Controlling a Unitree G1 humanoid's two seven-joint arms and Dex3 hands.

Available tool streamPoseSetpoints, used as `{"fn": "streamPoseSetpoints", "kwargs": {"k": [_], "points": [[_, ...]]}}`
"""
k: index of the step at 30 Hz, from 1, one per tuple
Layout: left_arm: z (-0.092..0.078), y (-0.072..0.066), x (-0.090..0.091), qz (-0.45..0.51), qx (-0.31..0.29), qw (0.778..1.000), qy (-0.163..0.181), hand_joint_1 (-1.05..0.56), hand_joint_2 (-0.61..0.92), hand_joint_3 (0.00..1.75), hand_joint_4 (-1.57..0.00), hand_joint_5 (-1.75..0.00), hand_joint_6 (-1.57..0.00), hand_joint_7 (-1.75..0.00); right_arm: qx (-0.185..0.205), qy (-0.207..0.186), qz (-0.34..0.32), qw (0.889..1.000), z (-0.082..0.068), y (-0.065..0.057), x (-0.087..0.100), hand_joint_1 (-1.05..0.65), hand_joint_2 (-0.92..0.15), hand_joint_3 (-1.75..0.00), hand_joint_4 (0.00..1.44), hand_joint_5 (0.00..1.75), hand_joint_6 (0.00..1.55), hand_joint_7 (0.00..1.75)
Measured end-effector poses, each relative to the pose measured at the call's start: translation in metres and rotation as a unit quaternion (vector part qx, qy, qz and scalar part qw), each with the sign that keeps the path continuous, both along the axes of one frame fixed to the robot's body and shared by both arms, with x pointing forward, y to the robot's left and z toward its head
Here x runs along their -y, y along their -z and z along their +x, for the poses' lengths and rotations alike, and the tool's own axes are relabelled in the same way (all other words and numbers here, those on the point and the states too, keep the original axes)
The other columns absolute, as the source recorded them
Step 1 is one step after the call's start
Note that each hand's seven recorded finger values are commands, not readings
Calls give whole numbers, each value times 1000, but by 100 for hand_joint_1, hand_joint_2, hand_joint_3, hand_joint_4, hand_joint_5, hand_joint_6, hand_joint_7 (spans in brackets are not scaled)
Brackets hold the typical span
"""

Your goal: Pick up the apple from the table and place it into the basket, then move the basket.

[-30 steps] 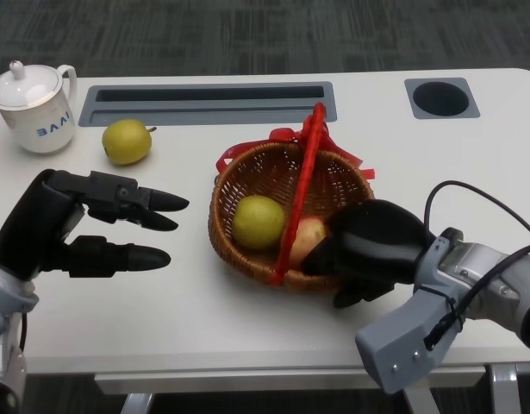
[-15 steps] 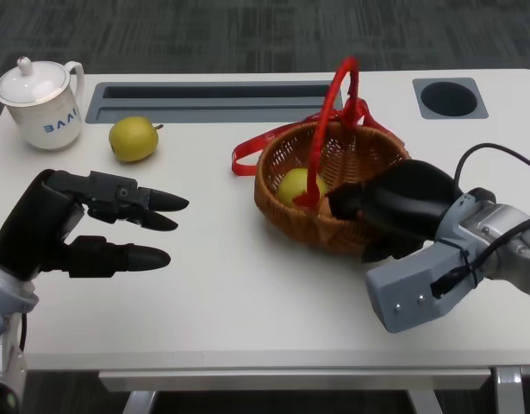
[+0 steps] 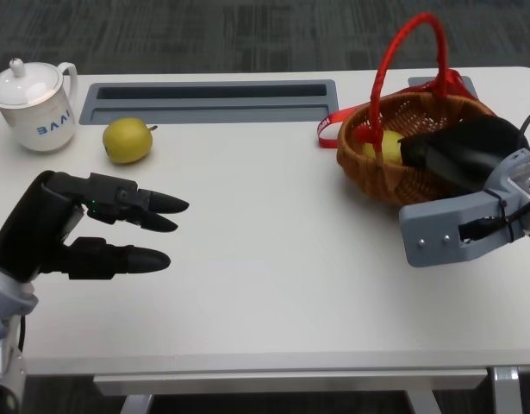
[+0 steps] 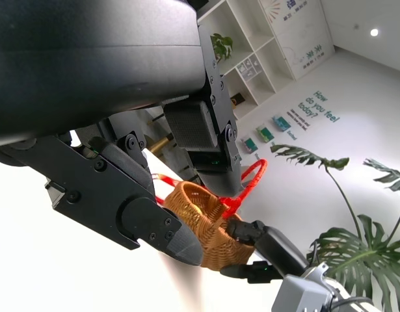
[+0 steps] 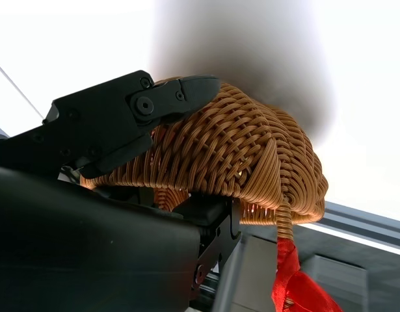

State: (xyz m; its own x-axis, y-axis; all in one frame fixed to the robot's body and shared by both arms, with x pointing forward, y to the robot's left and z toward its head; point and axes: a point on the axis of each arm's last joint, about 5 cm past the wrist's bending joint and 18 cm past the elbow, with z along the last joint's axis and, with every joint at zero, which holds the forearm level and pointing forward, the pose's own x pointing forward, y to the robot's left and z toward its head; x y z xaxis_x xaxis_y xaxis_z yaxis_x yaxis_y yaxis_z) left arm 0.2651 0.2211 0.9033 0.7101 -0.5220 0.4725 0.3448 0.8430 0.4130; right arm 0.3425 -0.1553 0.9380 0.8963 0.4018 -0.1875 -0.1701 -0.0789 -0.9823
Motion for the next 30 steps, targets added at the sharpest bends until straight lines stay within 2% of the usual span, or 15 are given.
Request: {"fn": "streamPoseSetpoints", "kwargs": {"k": [2, 3, 6, 11, 13, 17, 20, 25, 30], "points": [[-3, 2, -1, 1, 1, 1000, -1, -40, 72, 0, -131, -1, -116, -1, -6, 27, 0, 1000, 2, -4, 2, -44, -92, -24, 69, 163, 63, 121], [-4, 3, -1, 2, 2, 1000, -1, -40, 71, 0, -131, -1, -116, -1, -8, 39, 1, 999, 4, -5, 3, -44, -92, -23, 68, 161, 66, 114], [-8, 5, -2, 4, 3, 1000, -2, -38, 71, 0, -130, -1, -116, 0, -6, 66, 1, 998, 6, -10, 6, -45, -92, -27, 62, 171, 53, 145], [-18, 10, -6, 10, 0, 1000, -5, -35, 70, 0, -130, 0, -115, 0, 2, 100, -8, 995, 8, -12, 8, -48, -92, -29, 59, 174, 49, 153], [-22, 12, -8, 13, -2, 1000, -6, -35, 70, 0, -130, 0, -115, 0, 4, 115, 0, 993, 9, -14, 9, -47, -92, -27, 61, 169, 52, 144], [-27, 15, -9, 16, -4, 1000, -5, -36, 70, 0, -130, 0, -116, 0, 8, 133, 24, 991, 11, -17, 9, -45, -92, -23, 67, 152, 65, 112], [-31, 16, -9, 16, -7, 1000, -5, -36, 69, 0, -130, 0, -116, 0, 13, 138, 36, 990, 11, -18, 9, -45, -92, -20, 69, 151, 70, 107], [-35, 20, -8, 14, -27, 1000, -1, -37, 69, 0, -129, 0, -115, 0, 16, 150, 57, 987, 12, -19, 7, -45, -92, -21, 63, 171, 56, 148], [-36, 22, -6, 16, -33, 999, 5, -37, 68, 0, -130, -1, -117, -1, 33, 155, 61, 986, 14, -25, 6, -45, -92, -25, 63, 174, 50, 158]]}}
